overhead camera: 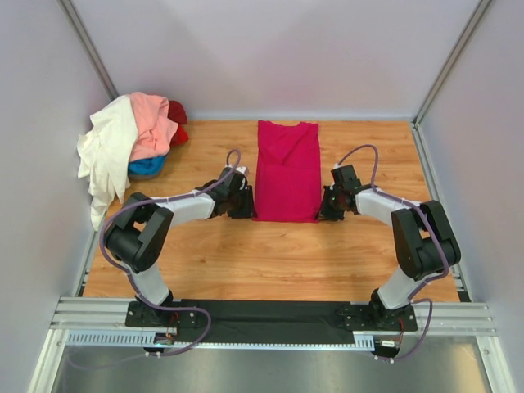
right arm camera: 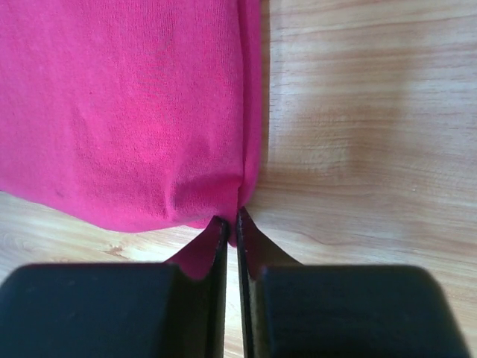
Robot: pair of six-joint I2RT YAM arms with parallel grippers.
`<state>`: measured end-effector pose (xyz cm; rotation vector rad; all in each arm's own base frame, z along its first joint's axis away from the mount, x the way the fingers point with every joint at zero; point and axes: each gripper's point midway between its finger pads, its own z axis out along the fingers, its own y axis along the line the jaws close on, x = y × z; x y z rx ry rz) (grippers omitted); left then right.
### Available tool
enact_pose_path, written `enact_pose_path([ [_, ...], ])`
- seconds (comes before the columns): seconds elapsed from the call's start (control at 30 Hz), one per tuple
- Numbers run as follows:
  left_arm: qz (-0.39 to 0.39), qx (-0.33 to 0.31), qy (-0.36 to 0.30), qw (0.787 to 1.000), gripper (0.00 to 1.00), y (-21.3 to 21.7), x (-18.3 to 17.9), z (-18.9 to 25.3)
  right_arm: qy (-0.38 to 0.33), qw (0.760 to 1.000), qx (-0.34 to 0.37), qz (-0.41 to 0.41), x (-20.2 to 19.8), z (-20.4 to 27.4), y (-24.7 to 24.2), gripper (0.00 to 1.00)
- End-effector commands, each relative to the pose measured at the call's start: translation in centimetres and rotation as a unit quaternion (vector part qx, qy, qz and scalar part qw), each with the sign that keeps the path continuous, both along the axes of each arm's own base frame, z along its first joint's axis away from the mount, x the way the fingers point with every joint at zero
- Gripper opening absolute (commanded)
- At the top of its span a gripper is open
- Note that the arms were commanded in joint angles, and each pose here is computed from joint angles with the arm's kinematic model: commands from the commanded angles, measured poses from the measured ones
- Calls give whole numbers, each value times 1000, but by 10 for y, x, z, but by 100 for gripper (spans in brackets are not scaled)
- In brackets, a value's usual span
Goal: Fold and stack the t-shirts
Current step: Fold the tshirt
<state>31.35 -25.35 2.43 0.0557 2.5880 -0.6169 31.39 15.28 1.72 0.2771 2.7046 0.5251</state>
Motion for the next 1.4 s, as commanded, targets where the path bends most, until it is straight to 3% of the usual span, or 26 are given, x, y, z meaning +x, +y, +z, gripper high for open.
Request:
enact_pose_path([
  [0.0,-2,11,6,1000,39,3,-2,-11,11,1000,-21,-3,-6,-13,-6,4],
  [0.17,-8,3,9,1000,28,-3,-2,-15,14,1000,-18,-3,-8,-14,-6,0],
  [0.3,-17,2,2,1000,0,-4,-1,-11,15,1000,-17,1,-12,-13,-5,0],
  [0.5,-16,9,-12,1000,0,10,-15,11,13,1000,-15,0,-33,-5,-11,0],
  [0.8,-25,7,4,1000,0,35,-92,33,7,1000,8,15,-104,23,12,0],
  [0.93,-18,13,-9,1000,0,48,-108,57,-31,999,14,12,-108,51,19,0],
  [1.1,-4,46,-83,996,0,56,-78,108,-92,995,-31,-5,-73,92,9,0],
  [1.37,1,74,-116,990,0,47,-18,152,-141,988,-59,-8,0,139,10,0],
])
